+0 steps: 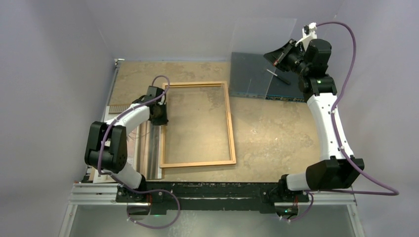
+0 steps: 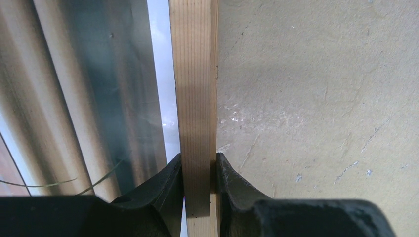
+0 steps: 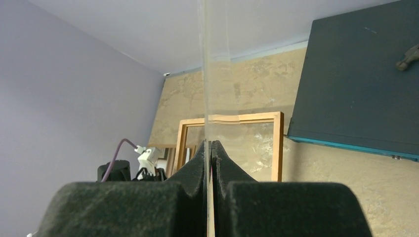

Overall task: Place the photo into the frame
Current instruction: Place the photo frame at the center of the board.

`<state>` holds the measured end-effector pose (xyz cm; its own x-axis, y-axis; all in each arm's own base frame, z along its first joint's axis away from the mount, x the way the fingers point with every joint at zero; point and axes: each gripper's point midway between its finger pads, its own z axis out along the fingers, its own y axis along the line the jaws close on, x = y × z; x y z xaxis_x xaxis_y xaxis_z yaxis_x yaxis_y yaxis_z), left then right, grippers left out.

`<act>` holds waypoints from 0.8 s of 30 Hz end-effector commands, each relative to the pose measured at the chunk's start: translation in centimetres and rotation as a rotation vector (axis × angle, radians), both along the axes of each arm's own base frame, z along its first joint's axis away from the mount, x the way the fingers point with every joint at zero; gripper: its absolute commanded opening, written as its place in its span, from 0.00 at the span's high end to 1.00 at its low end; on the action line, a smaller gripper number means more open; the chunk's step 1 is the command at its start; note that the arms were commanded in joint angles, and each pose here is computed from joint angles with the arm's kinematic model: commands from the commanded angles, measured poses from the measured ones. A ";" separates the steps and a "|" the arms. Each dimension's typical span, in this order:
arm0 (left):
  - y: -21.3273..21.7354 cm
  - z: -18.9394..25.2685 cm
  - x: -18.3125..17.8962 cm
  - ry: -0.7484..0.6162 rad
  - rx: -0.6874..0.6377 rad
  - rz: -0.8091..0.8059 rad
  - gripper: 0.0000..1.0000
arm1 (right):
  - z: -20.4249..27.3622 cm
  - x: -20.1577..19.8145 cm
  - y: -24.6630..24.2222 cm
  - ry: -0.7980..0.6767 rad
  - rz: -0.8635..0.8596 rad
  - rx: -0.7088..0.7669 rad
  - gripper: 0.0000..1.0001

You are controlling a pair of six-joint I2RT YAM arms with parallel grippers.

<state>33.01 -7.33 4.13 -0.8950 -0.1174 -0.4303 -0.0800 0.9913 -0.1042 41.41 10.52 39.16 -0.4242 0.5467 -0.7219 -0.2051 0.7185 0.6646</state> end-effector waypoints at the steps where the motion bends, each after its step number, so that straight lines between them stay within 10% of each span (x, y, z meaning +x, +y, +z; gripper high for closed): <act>1: 0.1 2.0 0.6 -0.065 -0.044 0.010 0.88 | 2.3 -0.2 0.4 -0.079 0.028 0.028 1.00; 24: -2.3 1.3 0.6 -0.053 -0.196 0.013 0.71 | 2.4 -0.2 1.4 -0.086 0.086 0.061 1.00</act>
<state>32.40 -6.81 3.89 -0.8955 -0.1535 -0.4178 -0.1072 0.9854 -0.1322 41.25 11.37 39.48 -0.4400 0.5498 -0.7100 -0.2485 0.6852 0.6846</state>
